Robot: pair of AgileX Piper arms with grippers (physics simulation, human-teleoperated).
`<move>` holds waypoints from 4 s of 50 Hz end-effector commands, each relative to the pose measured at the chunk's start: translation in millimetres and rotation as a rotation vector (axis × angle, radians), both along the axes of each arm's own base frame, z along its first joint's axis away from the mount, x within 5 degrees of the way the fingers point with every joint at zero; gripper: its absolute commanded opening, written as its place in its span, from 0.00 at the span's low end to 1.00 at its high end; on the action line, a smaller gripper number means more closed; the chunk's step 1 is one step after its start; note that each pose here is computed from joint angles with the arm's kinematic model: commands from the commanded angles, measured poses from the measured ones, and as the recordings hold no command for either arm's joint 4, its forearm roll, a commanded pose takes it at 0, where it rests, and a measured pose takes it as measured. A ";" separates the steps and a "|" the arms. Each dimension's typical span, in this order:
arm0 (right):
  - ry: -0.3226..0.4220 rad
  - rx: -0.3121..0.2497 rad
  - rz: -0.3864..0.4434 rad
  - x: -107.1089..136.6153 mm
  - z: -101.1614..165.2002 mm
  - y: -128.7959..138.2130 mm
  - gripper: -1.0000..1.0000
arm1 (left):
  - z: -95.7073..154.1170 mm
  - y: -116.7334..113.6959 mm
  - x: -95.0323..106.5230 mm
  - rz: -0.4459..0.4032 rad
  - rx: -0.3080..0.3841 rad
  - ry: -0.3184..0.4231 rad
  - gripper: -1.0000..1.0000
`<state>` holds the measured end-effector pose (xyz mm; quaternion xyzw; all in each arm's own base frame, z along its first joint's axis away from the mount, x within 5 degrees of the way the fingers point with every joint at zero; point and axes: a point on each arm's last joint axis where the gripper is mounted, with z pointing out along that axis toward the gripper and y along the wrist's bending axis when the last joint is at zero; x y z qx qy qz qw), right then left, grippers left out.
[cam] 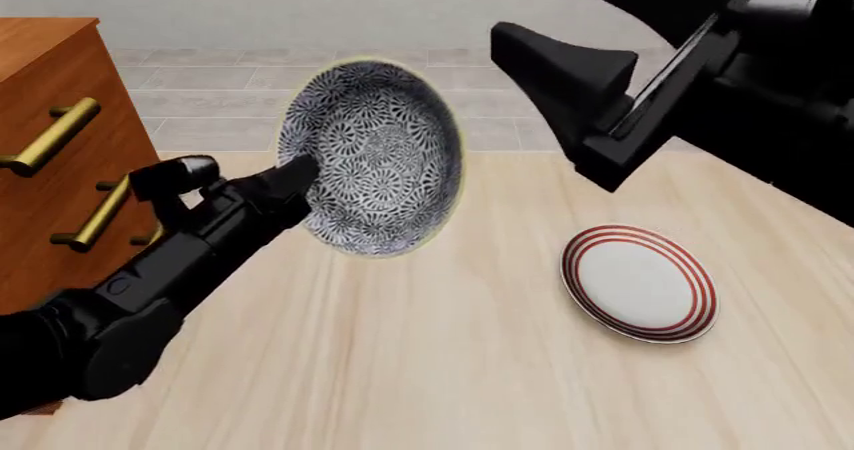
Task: Put the bowl on top of the cabinet.
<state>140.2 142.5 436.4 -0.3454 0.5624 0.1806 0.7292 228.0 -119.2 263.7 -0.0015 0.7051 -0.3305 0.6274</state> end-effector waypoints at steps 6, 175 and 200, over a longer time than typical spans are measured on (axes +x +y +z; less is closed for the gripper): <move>-0.108 0.088 0.001 -27.4 6.8 -26.9 1.00 | 22.0 -7.8 2.3 -0.021 0.043 0.021 0.00; -0.197 0.328 -0.038 -74.3 21.4 -84.6 1.00 | 157.0 96.8 48.4 0.375 0.212 0.363 0.00; -0.186 0.346 -0.050 -74.4 22.3 -87.0 1.00 | 169.9 108.6 49.9 0.433 0.133 0.425 0.00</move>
